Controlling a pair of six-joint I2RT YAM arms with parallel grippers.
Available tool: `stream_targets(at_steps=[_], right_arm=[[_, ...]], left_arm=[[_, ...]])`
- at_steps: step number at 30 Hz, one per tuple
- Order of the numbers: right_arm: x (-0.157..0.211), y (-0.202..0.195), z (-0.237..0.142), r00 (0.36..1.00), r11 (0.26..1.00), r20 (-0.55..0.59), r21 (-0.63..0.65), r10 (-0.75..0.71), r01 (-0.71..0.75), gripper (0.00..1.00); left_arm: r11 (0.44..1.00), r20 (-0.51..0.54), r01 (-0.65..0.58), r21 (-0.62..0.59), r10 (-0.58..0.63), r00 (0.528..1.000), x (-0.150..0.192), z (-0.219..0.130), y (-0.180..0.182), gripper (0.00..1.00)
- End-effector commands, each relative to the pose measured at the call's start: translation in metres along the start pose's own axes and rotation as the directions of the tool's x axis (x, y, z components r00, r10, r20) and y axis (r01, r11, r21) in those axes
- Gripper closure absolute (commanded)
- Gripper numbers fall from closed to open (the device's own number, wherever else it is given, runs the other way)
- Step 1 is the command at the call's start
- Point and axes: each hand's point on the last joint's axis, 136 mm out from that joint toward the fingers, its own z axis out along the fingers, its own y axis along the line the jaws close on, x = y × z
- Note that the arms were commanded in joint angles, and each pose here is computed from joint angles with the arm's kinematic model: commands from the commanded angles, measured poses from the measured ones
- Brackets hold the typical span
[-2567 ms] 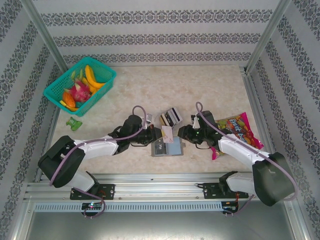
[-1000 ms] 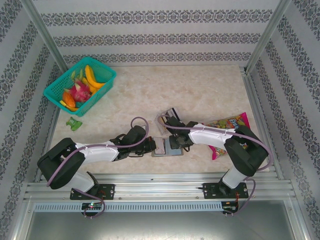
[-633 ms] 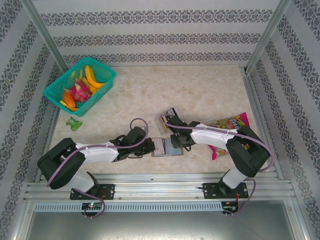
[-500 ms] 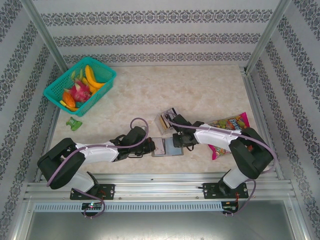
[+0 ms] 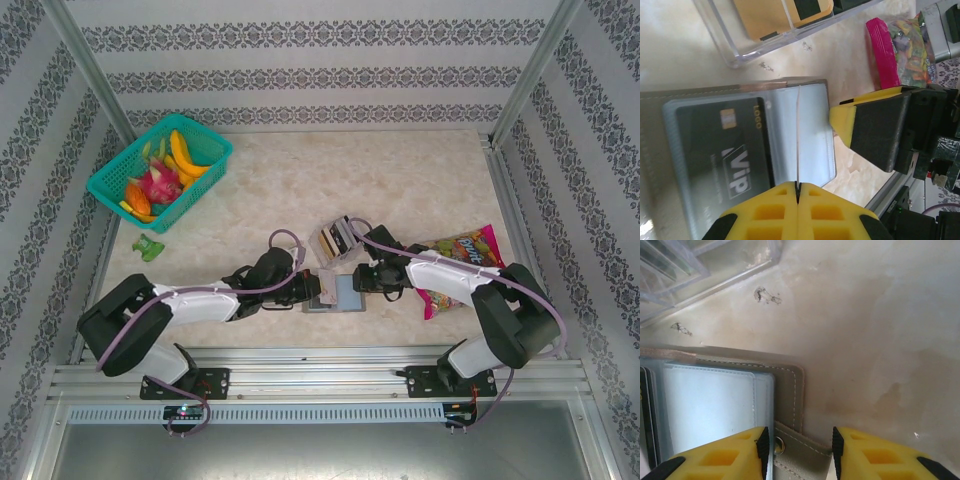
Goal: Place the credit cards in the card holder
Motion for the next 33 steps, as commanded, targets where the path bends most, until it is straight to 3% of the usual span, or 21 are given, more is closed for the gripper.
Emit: stream_targets(at_steps=[1,8,16,33], right_arm=[[0.007,-0.004,0.008,0.999,1.000,-0.043,-0.004,0.023,-0.023,0.61],[0.008,-0.006,0.009,0.999,1.000,-0.045,0.006,0.026,-0.025,0.62],[0.008,-0.006,0.010,0.998,1.000,-0.051,0.009,0.025,-0.024,0.63],[0.015,-0.009,0.015,0.997,0.999,-0.071,0.011,0.032,-0.031,0.63]], left_arm=[[0.998,-0.002,-0.003,0.066,0.003,1.000,0.003,0.008,-0.009,1.00],[0.999,0.002,0.005,-0.043,-0.005,1.000,0.009,0.003,0.017,1.00],[0.999,0.021,-0.001,-0.032,0.002,1.000,0.005,-0.003,0.013,1.00],[0.997,-0.037,0.053,0.055,-0.051,0.998,0.011,0.022,0.005,1.00]])
